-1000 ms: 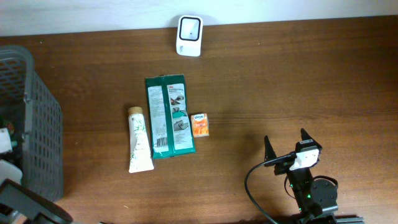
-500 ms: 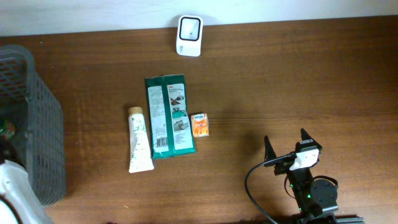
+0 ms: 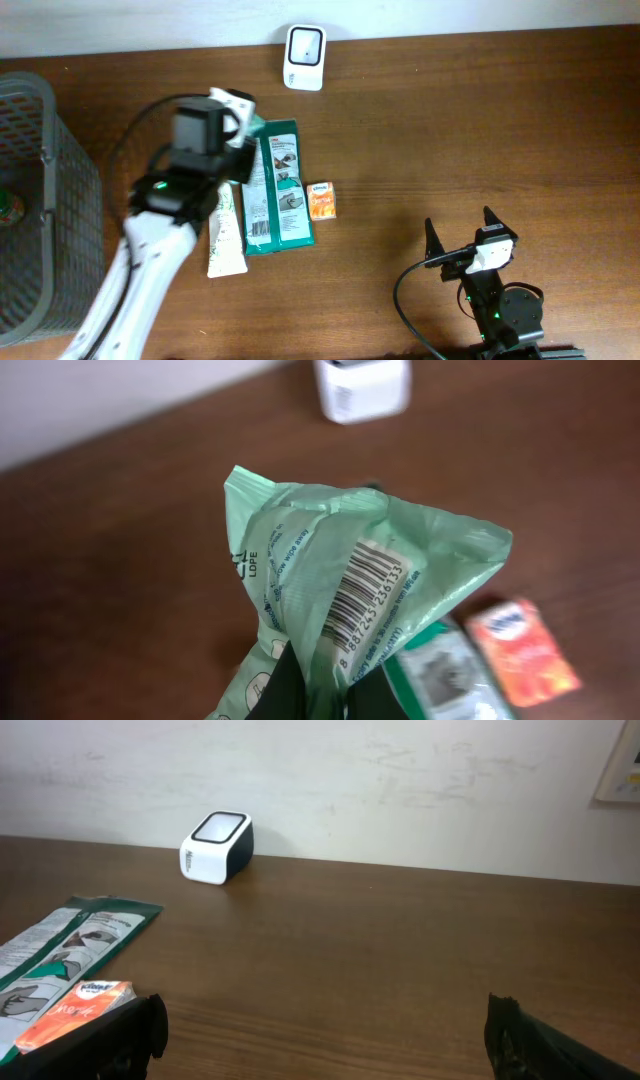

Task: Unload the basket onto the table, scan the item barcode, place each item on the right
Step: 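Place green wipes pouch on table right of orange packet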

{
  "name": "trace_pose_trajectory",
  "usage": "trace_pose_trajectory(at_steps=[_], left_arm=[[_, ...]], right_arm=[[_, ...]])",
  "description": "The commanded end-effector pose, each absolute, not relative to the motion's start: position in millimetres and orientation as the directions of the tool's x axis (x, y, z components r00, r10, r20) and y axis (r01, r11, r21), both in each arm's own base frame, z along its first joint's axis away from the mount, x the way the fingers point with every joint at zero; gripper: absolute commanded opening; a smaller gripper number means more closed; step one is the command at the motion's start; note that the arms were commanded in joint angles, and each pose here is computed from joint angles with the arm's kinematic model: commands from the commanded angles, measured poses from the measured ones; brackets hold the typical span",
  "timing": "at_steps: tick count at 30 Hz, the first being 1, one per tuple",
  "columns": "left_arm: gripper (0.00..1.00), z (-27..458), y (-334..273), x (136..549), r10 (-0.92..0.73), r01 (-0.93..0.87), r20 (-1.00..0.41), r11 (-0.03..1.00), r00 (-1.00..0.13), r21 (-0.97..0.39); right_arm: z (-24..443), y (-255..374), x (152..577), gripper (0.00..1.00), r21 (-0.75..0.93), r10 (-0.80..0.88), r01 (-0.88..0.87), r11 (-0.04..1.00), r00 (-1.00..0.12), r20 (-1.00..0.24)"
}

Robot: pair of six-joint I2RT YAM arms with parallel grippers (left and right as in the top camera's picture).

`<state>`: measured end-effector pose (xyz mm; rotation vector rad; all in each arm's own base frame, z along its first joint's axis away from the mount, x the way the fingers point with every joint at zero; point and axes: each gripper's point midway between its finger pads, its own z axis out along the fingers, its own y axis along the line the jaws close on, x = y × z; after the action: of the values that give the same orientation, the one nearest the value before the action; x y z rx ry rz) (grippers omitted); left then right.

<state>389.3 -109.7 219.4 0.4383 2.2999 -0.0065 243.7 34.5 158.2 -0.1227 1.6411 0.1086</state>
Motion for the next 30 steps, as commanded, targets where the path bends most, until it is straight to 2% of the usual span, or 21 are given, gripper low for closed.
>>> trace_pose_trajectory(at_steps=[1, 4, 7, 9, 15, 19, 22, 23, 24, 25, 30], left_arm=[[0.00, 182.9, -193.5, 377.7, 0.347, 0.500, -0.672, 0.865, -0.655, -0.041], [0.00, 146.6, -238.4, 371.8, 0.390, 0.569, -0.632, 0.816, -0.670, -0.100], [0.00, 112.2, -264.6, 377.5, 0.290, 0.484, -0.591, 0.852, -0.753, -0.199], [0.00, 93.3, -286.0, 383.8, 0.299, 0.506, -0.607, 0.839, -0.736, -0.201], [0.00, 64.0, -298.9, 415.5, 0.313, 0.433, -0.698, 0.901, -0.644, 0.005], [0.00, 60.7, -306.2, 426.4, 0.291, 0.426, -0.734, 0.905, -0.614, 0.003], [0.02, 39.3, -305.0, 428.8, 0.337, 0.441, -0.718, 0.896, -0.609, 0.046], [0.08, 38.3, -305.1, 428.7, 0.342, 0.444, -0.717, 0.894, -0.608, 0.050], [0.19, 39.3, -305.8, 429.5, 0.340, 0.445, -0.721, 0.894, -0.604, 0.049], [0.41, 39.3, -305.8, 429.5, 0.340, 0.445, -0.721, 0.894, -0.604, 0.049], [0.99, 42.7, -305.9, 429.5, 0.338, 0.445, -0.723, 0.894, -0.602, 0.048]], right_arm=[[156.1, 34.1, 243.6, 0.98, -0.009, -0.020, -0.146, 0.989, -0.074, -0.997], [156.1, 34.1, 243.6, 0.98, -0.009, -0.020, -0.146, 0.989, -0.074, -0.997], [156.1, 34.1, 243.6, 0.98, -0.009, -0.020, -0.146, 0.989, -0.074, -0.997], [156.1, 34.1, 243.6, 0.98, -0.009, -0.020, -0.146, 0.989, -0.074, -0.997], [156.1, 34.1, 243.6, 0.98, -0.009, -0.020, -0.146, 0.989, -0.074, -0.997], [156.1, 34.1, 243.6, 0.98, -0.009, -0.020, -0.146, 0.989, -0.074, -0.997], [156.1, 34.1, 243.6, 0.98, -0.009, -0.020, -0.146, 0.989, -0.074, -0.997], [156.1, 34.1, 243.6, 0.98, -0.009, -0.020, -0.146, 0.989, -0.074, -0.997], [156.1, 34.1, 243.6, 0.98, -0.009, -0.020, -0.146, 0.989, -0.074, -0.997], [156.1, 34.1, 243.6, 0.98, -0.009, -0.020, -0.146, 0.989, -0.074, -0.997], [156.1, 34.1, 243.6, 0.98, -0.009, -0.020, -0.146, 0.989, -0.074, -0.997]])
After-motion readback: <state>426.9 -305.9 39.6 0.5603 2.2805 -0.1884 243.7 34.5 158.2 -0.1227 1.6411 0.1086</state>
